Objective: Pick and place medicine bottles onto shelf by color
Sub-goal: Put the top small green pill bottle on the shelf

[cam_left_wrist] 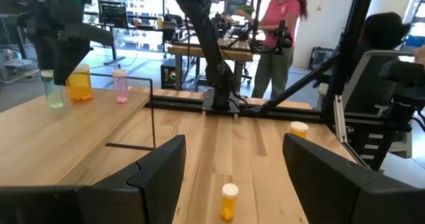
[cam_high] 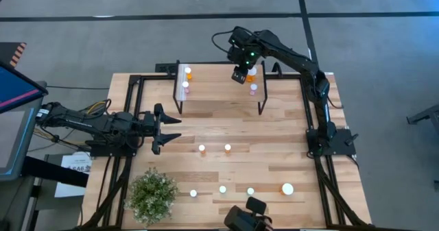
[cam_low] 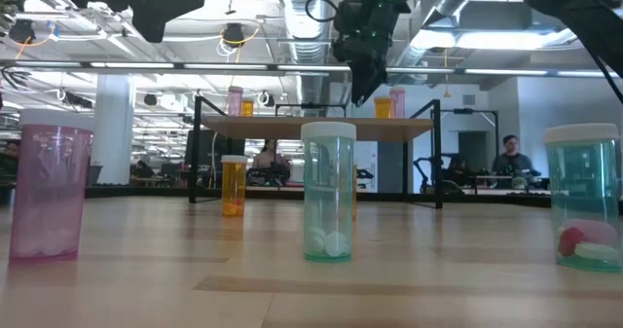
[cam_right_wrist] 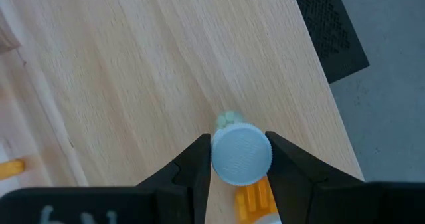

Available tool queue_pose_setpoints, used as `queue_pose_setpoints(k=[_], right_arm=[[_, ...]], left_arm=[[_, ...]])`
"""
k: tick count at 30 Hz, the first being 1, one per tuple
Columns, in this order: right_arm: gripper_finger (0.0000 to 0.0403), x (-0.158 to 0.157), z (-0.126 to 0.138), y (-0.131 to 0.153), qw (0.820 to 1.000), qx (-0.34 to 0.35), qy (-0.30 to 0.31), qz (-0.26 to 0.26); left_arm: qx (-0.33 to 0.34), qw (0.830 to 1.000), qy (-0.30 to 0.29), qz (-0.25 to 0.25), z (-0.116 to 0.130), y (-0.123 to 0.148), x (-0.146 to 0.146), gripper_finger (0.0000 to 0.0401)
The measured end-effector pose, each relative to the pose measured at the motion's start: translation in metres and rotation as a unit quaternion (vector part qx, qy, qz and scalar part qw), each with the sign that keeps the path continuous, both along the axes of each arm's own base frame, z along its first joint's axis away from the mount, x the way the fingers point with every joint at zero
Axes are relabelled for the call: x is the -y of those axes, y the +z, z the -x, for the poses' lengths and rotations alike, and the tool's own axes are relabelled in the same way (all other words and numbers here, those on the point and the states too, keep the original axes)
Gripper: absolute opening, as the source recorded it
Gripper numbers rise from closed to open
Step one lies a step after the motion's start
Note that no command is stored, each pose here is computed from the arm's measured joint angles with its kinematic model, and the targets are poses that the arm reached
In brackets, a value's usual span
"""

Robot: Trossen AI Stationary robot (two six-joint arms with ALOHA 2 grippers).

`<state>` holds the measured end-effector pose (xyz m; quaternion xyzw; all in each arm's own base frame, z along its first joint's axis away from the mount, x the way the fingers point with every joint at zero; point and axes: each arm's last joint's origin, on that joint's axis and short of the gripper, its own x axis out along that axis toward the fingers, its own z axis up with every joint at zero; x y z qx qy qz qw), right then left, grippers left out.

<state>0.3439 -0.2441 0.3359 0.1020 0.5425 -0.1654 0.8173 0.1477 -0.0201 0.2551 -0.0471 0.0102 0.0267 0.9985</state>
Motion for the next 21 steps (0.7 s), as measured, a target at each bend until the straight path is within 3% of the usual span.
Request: queue_pose_setpoints(k=[21], right_arm=[[0.0196, -0.001, 0.0009, -0.0004, 1.0, -0.006, 0.002, -0.003]], left_arm=[[0.0, 1.0, 0.0, 0.0, 0.0, 0.0001, 0.0, 0.024]])
